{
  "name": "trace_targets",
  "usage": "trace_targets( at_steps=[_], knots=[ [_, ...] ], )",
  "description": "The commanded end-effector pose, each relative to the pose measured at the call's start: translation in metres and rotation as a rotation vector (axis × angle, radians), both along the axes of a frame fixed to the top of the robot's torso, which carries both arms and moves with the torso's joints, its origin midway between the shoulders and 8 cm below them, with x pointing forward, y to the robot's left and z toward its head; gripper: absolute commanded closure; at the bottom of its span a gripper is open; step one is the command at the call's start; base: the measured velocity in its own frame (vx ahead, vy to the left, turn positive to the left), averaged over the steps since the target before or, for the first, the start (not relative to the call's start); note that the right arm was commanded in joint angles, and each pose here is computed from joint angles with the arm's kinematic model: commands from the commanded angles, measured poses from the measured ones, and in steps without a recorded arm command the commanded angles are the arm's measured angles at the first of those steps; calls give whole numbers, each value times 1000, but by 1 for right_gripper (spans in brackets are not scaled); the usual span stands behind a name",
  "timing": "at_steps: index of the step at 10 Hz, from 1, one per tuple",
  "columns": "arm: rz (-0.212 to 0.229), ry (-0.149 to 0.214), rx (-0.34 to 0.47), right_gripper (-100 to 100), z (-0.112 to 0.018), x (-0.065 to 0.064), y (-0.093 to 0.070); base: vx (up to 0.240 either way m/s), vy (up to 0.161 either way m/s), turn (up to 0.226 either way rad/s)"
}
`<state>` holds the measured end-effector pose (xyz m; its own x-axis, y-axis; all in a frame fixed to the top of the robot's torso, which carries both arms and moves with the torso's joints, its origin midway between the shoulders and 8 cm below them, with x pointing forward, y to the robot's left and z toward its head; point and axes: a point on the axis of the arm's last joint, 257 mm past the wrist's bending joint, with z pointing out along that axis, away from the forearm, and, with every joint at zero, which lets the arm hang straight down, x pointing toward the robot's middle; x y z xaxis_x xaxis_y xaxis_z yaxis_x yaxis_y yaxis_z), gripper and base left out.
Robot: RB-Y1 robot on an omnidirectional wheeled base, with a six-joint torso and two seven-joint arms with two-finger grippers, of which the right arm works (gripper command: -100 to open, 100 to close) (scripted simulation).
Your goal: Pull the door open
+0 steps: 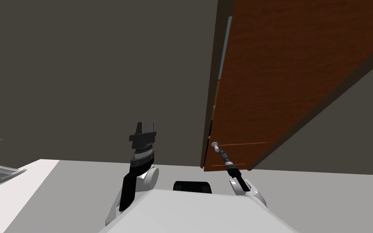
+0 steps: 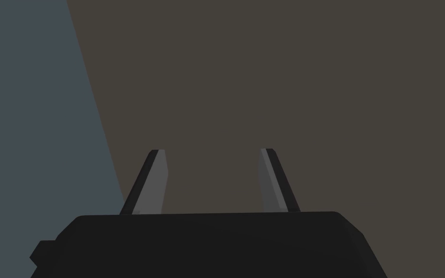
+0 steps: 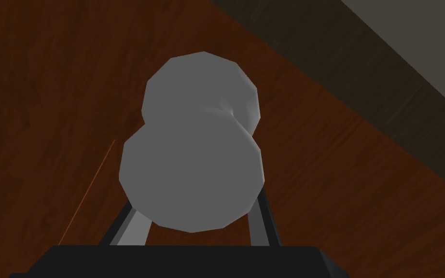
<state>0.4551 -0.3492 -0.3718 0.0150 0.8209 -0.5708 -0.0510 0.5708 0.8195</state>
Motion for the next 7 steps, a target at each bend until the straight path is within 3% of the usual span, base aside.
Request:
trace_targets(
  at_steps=[1,4,7],
  knots=[
    [32,10,21,100,-9,-1,21,-5,-6,-9],
    [18,9,121,100,-9,-2,16,-38,-22,88],
    [18,9,121,100,-9,-2,16,-9,0,-4]
  ],
)
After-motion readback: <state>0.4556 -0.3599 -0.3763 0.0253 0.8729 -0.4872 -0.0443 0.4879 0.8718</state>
